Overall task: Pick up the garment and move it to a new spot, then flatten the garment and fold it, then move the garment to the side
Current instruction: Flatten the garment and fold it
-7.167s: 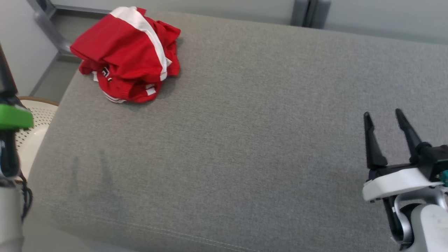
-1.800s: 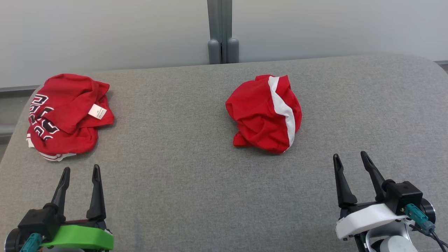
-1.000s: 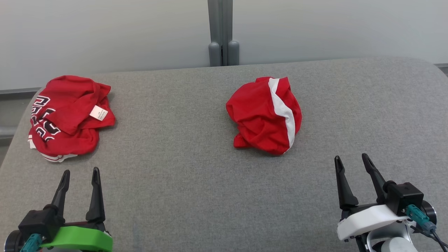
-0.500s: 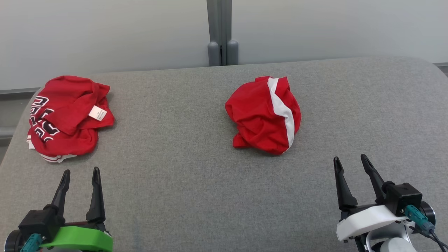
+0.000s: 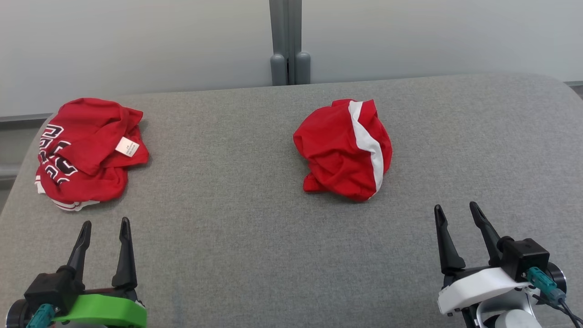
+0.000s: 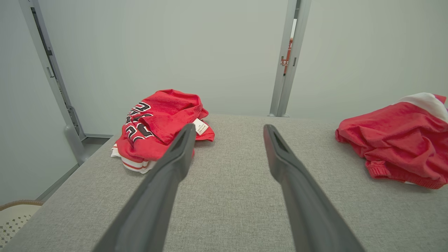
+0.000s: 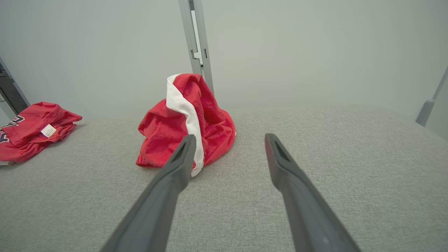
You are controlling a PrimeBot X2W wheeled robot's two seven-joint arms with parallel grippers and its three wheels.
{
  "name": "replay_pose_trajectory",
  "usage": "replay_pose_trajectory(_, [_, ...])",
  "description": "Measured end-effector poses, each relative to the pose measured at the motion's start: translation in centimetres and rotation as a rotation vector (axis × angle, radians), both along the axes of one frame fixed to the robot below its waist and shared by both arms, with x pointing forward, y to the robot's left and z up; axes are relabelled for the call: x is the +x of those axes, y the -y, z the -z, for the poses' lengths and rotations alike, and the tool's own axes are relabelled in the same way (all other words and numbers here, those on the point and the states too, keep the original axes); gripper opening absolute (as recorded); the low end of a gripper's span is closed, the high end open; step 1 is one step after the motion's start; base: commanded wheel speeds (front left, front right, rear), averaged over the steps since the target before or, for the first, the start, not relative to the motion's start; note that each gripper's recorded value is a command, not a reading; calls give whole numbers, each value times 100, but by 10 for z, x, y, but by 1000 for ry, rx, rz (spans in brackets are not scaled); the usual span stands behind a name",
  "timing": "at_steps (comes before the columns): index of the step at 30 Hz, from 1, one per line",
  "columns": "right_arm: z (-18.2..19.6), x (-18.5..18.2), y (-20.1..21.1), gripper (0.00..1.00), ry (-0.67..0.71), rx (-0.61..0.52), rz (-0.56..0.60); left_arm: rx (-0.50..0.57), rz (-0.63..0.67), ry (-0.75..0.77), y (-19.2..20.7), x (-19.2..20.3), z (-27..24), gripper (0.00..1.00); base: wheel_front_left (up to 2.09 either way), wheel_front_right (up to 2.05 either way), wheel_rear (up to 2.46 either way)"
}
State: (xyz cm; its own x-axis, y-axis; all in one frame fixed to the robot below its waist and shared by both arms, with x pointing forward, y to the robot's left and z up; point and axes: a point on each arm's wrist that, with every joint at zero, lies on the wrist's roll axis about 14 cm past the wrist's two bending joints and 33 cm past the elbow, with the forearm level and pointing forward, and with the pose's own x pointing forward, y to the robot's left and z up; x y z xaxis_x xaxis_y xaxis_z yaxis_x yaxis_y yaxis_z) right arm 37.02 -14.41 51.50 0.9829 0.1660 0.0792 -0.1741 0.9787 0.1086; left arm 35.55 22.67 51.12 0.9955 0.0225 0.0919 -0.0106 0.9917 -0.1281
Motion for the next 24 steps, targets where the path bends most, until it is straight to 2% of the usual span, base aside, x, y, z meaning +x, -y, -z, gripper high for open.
replay_pose_trajectory(7, [-10, 14, -21, 100, 33, -1, -66, -2, -5, -10, -1, 2, 3, 100, 0, 0, 0])
replay_pose_trajectory(15, [-44, 68, -57, 100, 106, -109, -193, -13, -2, -5, 3, 15, 2, 100, 0, 0, 0])
replay_pose_trajectory(18, [-44, 91, -64, 100, 89, -150, -216, -25, -8, -3, 4, 20, 2, 100, 0, 0, 0])
replay_pose_trajectory(24, [-15, 126, -75, 100, -17, -214, -256, -43, -33, -16, -1, 24, 6, 100, 0, 0, 0])
